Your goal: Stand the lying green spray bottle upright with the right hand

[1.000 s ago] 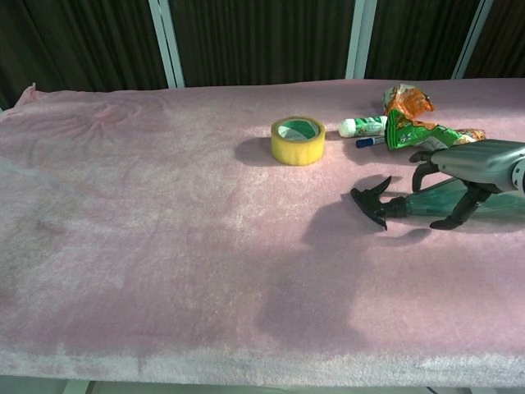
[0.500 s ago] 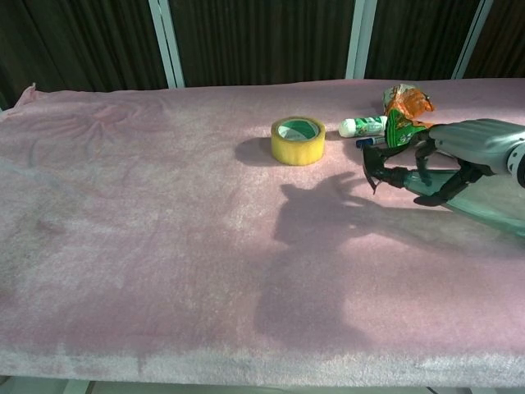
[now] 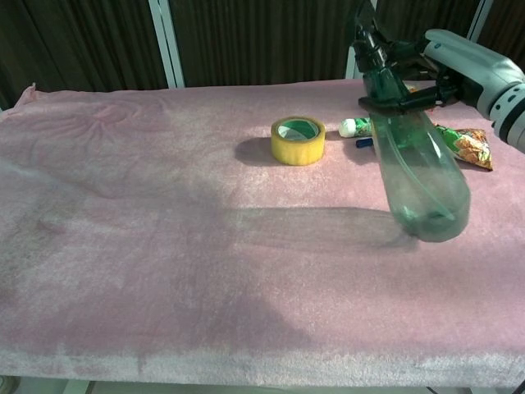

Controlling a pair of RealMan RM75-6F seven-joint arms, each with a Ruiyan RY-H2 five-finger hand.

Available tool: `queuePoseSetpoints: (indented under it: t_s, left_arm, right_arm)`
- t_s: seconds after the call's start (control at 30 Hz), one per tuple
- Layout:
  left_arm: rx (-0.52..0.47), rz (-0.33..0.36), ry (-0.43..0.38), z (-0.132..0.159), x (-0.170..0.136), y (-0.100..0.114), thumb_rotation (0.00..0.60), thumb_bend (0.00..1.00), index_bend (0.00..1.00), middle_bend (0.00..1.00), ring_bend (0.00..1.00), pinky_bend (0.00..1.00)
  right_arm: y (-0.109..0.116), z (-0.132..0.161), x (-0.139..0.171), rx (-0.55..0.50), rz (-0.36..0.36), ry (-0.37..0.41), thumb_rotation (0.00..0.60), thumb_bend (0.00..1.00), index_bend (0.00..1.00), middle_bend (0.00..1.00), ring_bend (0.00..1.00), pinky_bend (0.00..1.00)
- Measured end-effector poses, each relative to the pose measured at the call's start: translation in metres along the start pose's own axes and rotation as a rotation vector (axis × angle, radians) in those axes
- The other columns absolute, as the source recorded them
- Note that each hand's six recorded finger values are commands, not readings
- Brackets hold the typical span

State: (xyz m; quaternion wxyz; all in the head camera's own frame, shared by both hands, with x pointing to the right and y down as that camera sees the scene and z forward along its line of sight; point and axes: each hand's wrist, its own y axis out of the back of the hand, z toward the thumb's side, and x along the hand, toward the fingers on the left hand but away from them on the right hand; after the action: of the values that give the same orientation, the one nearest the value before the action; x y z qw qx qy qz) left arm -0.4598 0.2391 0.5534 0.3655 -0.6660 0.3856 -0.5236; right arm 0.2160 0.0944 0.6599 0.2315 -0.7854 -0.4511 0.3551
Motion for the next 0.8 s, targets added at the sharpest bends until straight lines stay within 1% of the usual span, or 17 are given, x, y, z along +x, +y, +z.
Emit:
queuePoseSetpoints:
  t_s: [0.07, 0.17, 0.33, 0.5, 0.63, 0.8]
  left_arm:
    - [0.000, 0.001, 0.001, 0.000, -0.001, 0.000, 0.600, 0.42, 0.01, 0.09, 0.00, 0.04]
    - [-0.002, 0.004, 0.002, -0.001, -0.001, 0.001, 0.600, 0.42, 0.01, 0.09, 0.00, 0.04]
    - [-0.007, 0.007, 0.010, -0.002, -0.002, 0.002, 0.600, 0.42, 0.01, 0.09, 0.00, 0.04]
    - [-0.009, 0.005, 0.018, -0.003, -0.002, 0.002, 0.600, 0.42, 0.01, 0.09, 0.00, 0.04]
    - [-0.008, 0.006, 0.017, -0.003, -0.002, 0.002, 0.600, 0.42, 0.01, 0.09, 0.00, 0.04]
    - [0.005, 0.003, 0.014, -0.002, -0.001, 0.001, 0.600, 0.42, 0.01, 0.09, 0.00, 0.04]
  right_arm:
    - [-0.001, 0.009, 0.000, -0.073, -0.026, 0.038, 0.600, 0.40, 0.86, 0.25, 0.14, 0.29]
    - [0.000, 0.016, 0.000, -0.112, -0.063, 0.074, 0.600, 0.40, 0.86, 0.25, 0.14, 0.29]
    - [-0.001, 0.018, 0.000, -0.178, -0.081, 0.100, 0.600, 0.40, 0.86, 0.26, 0.14, 0.30]
    - [-0.003, 0.008, 0.003, -0.153, -0.094, 0.107, 0.600, 0.40, 0.85, 0.26, 0.14, 0.30]
    - [-0.004, 0.000, 0.006, -0.162, -0.089, 0.105, 0.600, 0.40, 0.84, 0.26, 0.14, 0.30]
    - [-0.005, -0.006, 0.015, -0.155, -0.087, 0.109, 0.600, 0.40, 0.80, 0.26, 0.14, 0.30]
